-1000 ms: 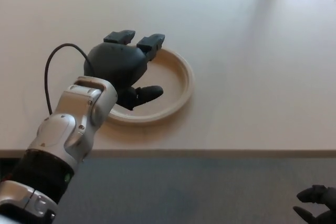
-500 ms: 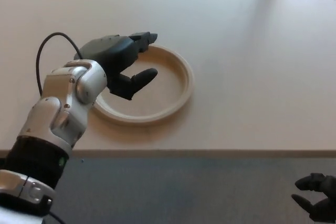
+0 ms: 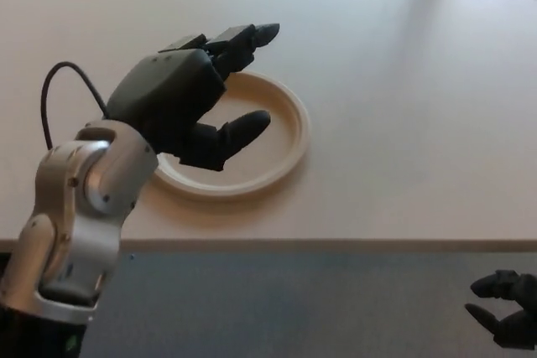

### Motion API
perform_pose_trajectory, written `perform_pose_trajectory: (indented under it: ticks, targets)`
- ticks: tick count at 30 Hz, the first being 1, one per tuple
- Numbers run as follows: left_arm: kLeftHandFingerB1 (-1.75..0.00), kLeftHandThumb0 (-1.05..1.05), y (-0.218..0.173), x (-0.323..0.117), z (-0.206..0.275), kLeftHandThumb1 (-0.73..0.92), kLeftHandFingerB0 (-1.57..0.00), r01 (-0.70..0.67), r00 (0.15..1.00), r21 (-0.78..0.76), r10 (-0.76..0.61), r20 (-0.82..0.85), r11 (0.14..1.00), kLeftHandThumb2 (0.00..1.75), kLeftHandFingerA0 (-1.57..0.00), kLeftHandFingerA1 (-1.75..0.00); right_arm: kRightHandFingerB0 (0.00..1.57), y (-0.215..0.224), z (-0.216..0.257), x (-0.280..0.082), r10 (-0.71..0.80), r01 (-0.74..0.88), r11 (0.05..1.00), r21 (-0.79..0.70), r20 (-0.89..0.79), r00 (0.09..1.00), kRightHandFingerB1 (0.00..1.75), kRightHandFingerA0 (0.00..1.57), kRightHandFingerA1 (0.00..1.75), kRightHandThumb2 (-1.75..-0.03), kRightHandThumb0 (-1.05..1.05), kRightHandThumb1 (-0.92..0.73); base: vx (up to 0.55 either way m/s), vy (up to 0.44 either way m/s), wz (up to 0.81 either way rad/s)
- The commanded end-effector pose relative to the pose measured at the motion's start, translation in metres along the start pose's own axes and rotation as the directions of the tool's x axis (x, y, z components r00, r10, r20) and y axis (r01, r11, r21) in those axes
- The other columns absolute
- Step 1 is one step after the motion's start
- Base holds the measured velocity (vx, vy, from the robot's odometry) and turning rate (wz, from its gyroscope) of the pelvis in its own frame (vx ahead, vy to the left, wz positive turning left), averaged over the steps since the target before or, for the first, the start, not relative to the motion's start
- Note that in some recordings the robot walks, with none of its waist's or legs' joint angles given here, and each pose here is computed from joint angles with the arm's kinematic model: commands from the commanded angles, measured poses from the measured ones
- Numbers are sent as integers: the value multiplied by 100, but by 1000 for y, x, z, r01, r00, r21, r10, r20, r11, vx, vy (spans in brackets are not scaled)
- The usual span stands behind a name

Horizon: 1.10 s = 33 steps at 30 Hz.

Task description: A person passes a plate to the robot and the robot grabs it with its left hand and places it at the centre of the table infront of it

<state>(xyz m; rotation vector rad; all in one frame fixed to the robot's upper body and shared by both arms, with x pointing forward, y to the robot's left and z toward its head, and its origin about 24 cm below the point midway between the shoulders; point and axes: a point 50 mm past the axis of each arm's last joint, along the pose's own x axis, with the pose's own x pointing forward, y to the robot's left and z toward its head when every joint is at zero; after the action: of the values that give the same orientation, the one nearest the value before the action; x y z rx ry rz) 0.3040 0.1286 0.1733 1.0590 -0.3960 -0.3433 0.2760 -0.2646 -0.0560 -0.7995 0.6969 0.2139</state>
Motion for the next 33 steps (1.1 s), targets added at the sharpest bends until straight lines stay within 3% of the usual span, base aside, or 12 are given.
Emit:
perform_pose_trajectory:
  ticks: [1,3,4,9,13,14,15,18,27,28,31,33]
  targets:
    - [-48,-36,35,-104,48,48,0,-275,898,-207,328,292,939,106,0,-48,25,22,-41,-12,59,-60,998,-6,-113,992,40,29,53,-65,-80,-83,0,0,0]
    - [-49,-36,39,-127,50,50,0,-284,884,-242,351,309,928,107,0,-47,25,26,-45,-13,64,-64,998,1,-116,991,40,29,54,-65,-79,-83,0,0,0]
    - [-25,-75,39,-132,51,86,-13,-284,885,-251,354,304,925,67,-25,-29,26,27,-46,-14,65,-66,998,-2,-117,991,41,29,54,-65,-80,-83,0,0,0]
    - [-41,-77,35,-158,53,69,-15,-261,899,-324,351,261,909,99,-28,-47,25,33,-52,-16,76,-80,997,-23,-136,988,41,29,54,-66,-81,-85,0,0,0]
    - [-32,-74,19,-175,39,80,-37,-185,946,-388,270,177,903,65,-52,-38,24,36,-56,-18,88,-85,996,31,-146,985,41,26,54,-65,-81,-82,0,0,0]
    - [-48,-72,15,-176,33,65,-38,-166,959,-390,241,150,905,98,-57,-56,24,37,-57,-18,90,-86,996,31,-145,985,42,29,56,-65,-81,-82,0,0,0]
    - [-36,-70,9,-178,25,80,-50,-140,972,-386,200,121,912,65,-76,-44,25,38,-58,-19,94,-92,995,24,-148,984,40,31,53,-65,-79,-82,0,0,0]
    - [-51,-73,-3,-183,12,66,-46,-90,990,-382,124,63,920,99,-70,-59,25,42,-60,-20,103,-103,995,11,-156,982,40,32,54,-65,-79,-82,0,0,0]
    - [-38,-76,-67,-199,-60,81,-56,92,955,-354,-183,-233,931,65,-79,-44,24,46,-63,-21,113,-116,993,-3,-166,980,42,28,55,-65,-82,-83,0,0,0]
    - [-53,-76,-70,-198,-64,66,-51,109,946,-345,-204,-252,932,101,-75,-60,24,45,-62,-20,110,-112,994,-7,-164,980,41,30,56,-66,-81,-84,0,0,0]
    - [-53,-76,-83,-197,-81,67,-49,173,912,-321,-275,-306,931,102,-74,-61,24,42,-59,-19,101,-105,994,-15,-156,982,41,31,56,-66,-81,-84,0,0,0]
    - [-38,-78,-92,-199,-95,84,-56,212,879,-312,-320,-352,926,66,-100,-63,25,42,-59,-19,99,-102,995,-13,-152,983,42,30,55,-65,-81,-84,0,0,0]
